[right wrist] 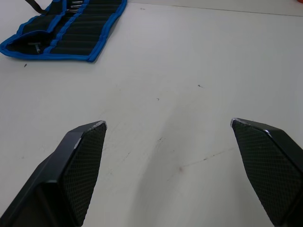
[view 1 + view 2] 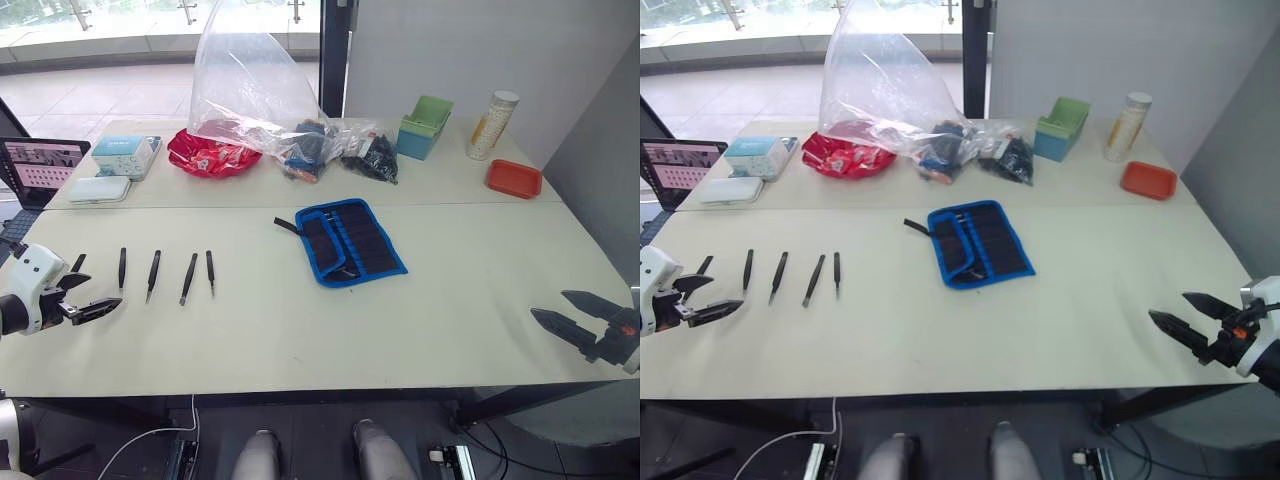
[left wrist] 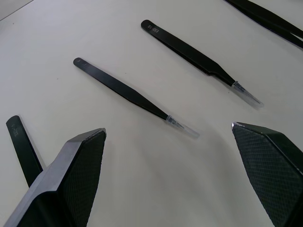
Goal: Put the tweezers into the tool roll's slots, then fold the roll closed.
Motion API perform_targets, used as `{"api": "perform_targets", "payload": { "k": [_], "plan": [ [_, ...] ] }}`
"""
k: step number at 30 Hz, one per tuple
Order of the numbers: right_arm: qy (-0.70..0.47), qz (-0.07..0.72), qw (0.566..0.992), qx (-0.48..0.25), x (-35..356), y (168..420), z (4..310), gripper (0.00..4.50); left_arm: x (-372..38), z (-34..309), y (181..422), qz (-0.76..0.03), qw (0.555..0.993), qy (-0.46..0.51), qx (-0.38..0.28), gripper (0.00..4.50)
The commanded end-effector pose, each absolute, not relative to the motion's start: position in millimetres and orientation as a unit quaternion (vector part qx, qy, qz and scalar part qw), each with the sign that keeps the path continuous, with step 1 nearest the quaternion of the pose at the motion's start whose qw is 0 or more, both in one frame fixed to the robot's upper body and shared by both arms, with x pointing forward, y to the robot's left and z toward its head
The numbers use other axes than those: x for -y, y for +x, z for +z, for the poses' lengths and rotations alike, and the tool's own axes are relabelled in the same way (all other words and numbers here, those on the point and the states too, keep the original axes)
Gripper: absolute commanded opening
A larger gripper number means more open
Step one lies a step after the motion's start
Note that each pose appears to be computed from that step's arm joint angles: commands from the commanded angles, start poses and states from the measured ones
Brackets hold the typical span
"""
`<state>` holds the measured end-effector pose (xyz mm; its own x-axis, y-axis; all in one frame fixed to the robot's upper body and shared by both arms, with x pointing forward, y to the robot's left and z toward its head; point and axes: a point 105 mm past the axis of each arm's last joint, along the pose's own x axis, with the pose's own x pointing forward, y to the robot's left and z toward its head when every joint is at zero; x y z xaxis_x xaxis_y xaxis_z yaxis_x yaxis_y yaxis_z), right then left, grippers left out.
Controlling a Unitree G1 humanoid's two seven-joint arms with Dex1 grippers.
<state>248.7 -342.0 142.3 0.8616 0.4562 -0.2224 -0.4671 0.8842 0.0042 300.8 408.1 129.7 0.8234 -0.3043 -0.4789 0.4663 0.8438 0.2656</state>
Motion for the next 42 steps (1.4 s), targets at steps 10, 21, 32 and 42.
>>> {"api": "perform_targets", "payload": {
  "k": [10, 21, 32, 42],
  "plan": [
    [-0.002, 0.290, 0.956, -0.038, 268.4, 283.5, 172.6, 4.45, -358.4, 181.7, 322.6, -0.315, 0.936, 0.128, -0.087, 4.50],
    [0.018, 0.252, 0.967, -0.026, 163.4, 324.7, 185.3, 4.45, -228.9, 194.3, 306.6, -0.493, 0.862, 0.114, -0.028, 4.50],
    [0.071, 0.246, 0.961, -0.102, 74.7, 368.0, 152.7, 4.45, -210.8, 173.0, 302.8, -0.503, 0.858, 0.103, -0.033, 4.50],
    [0.068, 0.267, 0.954, -0.116, 41.2, 379.6, 138.5, 4.45, -219.0, 174.1, 305.1, -0.493, 0.861, 0.121, -0.038, 4.50]
  ]
}}
